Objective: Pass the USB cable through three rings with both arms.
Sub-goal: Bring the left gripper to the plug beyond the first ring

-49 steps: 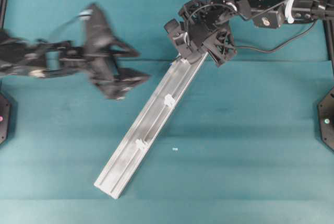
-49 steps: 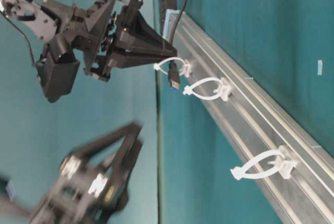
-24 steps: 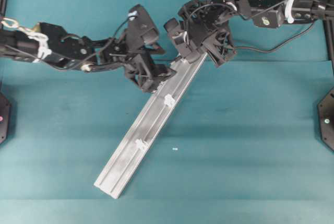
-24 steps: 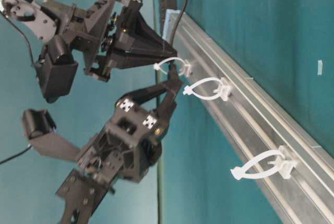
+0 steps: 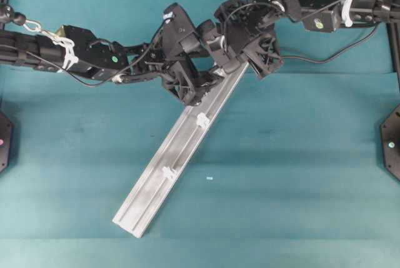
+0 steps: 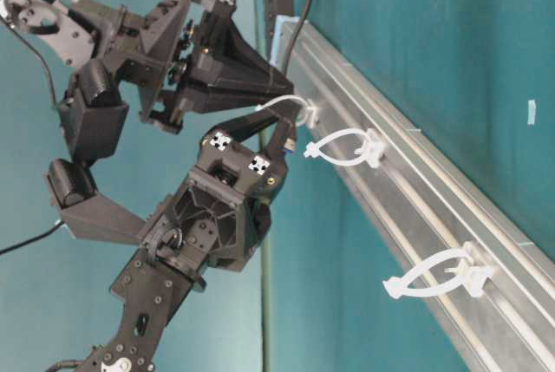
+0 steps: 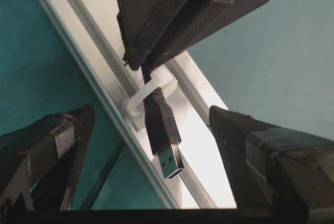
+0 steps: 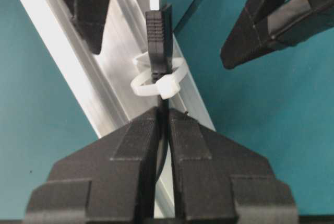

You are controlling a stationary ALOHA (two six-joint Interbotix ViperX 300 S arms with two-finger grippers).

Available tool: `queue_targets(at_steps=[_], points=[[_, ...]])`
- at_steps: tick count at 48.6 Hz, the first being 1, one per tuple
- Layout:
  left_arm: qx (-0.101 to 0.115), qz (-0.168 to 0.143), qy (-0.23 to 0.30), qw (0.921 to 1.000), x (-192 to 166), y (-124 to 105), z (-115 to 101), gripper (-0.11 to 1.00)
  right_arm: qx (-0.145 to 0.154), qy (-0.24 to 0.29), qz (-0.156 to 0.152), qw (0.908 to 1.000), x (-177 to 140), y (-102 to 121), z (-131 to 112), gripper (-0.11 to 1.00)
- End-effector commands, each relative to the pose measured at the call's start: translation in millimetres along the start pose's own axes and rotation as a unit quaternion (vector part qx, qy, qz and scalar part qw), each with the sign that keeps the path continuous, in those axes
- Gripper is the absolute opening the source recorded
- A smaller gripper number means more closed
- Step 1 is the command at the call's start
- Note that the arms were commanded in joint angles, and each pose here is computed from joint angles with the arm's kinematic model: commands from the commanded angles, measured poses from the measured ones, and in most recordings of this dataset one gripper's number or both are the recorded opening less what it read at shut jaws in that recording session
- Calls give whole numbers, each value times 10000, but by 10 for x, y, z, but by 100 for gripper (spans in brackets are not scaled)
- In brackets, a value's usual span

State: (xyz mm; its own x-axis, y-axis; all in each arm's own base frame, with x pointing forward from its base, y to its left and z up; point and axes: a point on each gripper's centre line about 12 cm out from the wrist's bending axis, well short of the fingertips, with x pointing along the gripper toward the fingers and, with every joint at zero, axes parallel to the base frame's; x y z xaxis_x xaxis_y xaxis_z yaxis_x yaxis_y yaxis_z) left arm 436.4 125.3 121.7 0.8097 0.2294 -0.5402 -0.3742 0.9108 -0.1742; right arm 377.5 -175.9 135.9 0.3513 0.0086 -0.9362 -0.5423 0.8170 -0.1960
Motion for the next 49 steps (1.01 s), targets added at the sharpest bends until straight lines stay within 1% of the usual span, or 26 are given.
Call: queue_targets(at_steps=[1, 3, 6, 10, 13, 18, 21, 22, 29, 40, 49], points=[[24, -36, -94, 9999, -6, -32, 80, 92, 13, -45, -42, 10000, -14, -10, 40, 8], [20, -24, -73, 10000, -6, -24, 76, 90, 6, -47, -39, 10000, -13, -6, 46, 8], [31, -15, -5, 10000, -7, -26, 55, 83, 6, -47, -39, 10000, -13, -6, 46, 8], [47, 12, 115, 9999, -12, -18, 21, 71, 13, -52, -54, 10000, -13, -10, 47, 8], [59, 31, 229, 9997, -18, -19, -7, 57, 10, -58, -52, 10000, -16, -12, 50, 8], [75, 24, 254, 9996, -21, -33, -7, 29, -1, -51, -44, 10000, -12, -5, 52, 8], [80, 14, 240, 9997, -24, -42, 4, 15, -9, -52, -42, 10000, -11, -2, 57, 8], [80, 16, 247, 9997, -20, -41, -2, 13, -7, -49, -36, 10000, -8, 3, 54, 8], [80, 9, 217, 9997, -17, -46, 18, 13, 10, -66, -77, 9999, -1, 2, 59, 8], [72, 10, 217, 9997, -22, -45, 18, 12, -12, -172, -435, 9989, 20, -4, 88, 8], [64, 10, 217, 9997, -36, -45, 17, 11, -6, -122, -356, 9993, 71, 70, 48, 9]])
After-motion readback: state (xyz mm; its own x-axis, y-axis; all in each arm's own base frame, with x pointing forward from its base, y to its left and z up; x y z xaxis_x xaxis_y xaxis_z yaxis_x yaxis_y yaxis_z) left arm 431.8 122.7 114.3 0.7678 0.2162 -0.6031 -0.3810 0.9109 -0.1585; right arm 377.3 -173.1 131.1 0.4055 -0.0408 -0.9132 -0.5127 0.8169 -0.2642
